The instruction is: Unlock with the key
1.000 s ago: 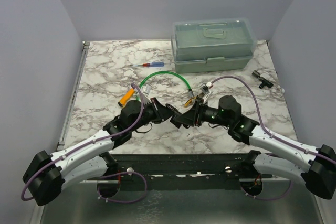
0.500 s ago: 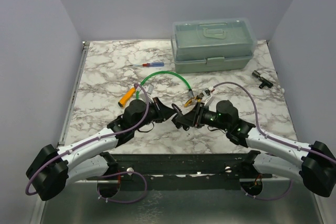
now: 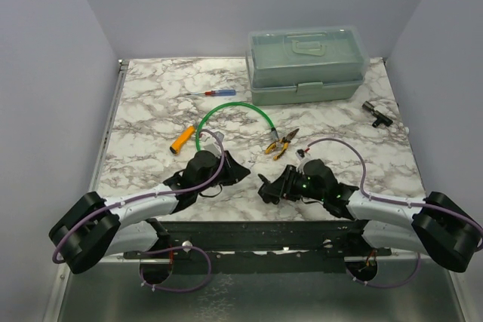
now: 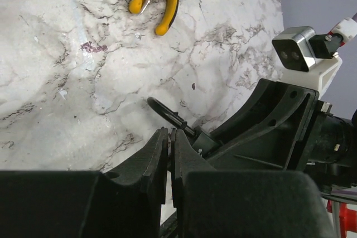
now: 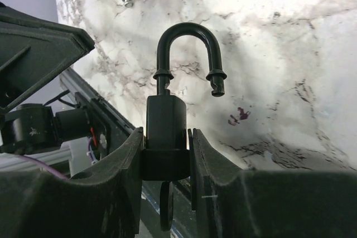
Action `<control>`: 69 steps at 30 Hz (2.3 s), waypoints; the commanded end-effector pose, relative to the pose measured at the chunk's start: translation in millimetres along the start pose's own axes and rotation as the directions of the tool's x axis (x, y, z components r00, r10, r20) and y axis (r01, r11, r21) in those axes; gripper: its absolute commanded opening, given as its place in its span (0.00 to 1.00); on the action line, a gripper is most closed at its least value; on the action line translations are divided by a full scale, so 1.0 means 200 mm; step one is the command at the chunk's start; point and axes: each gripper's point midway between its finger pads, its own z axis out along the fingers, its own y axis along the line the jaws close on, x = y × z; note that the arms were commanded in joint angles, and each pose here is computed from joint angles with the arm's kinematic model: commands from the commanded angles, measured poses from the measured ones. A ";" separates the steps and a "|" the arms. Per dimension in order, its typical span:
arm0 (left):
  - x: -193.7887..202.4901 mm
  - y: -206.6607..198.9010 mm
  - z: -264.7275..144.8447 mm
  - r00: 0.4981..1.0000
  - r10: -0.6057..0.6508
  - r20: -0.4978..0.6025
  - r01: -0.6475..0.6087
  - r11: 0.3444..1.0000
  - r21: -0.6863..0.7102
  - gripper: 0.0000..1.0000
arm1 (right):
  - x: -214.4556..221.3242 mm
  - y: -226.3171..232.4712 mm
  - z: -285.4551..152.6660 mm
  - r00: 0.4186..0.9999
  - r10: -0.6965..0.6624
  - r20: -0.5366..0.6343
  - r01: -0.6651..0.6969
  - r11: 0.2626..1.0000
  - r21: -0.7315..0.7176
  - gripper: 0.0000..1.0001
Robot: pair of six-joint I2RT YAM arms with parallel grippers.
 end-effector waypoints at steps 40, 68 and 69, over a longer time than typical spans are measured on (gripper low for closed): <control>-0.76 -0.02 -0.92 0.822 0.476 0.313 -0.263 0.804 -0.533 0.94 | -0.12 -0.09 0.09 0.975 0.220 0.026 -0.219 0.975 -0.048 0.00; -0.75 -0.03 -0.90 0.824 0.480 0.301 -0.278 0.805 -0.523 0.94 | -0.31 -0.25 0.01 0.993 0.048 0.110 -0.073 0.970 0.233 0.74; -0.75 -0.03 -0.90 0.824 0.480 0.302 -0.278 0.806 -0.523 0.95 | -0.32 -0.25 0.00 0.994 0.021 0.109 -0.049 0.965 0.256 0.74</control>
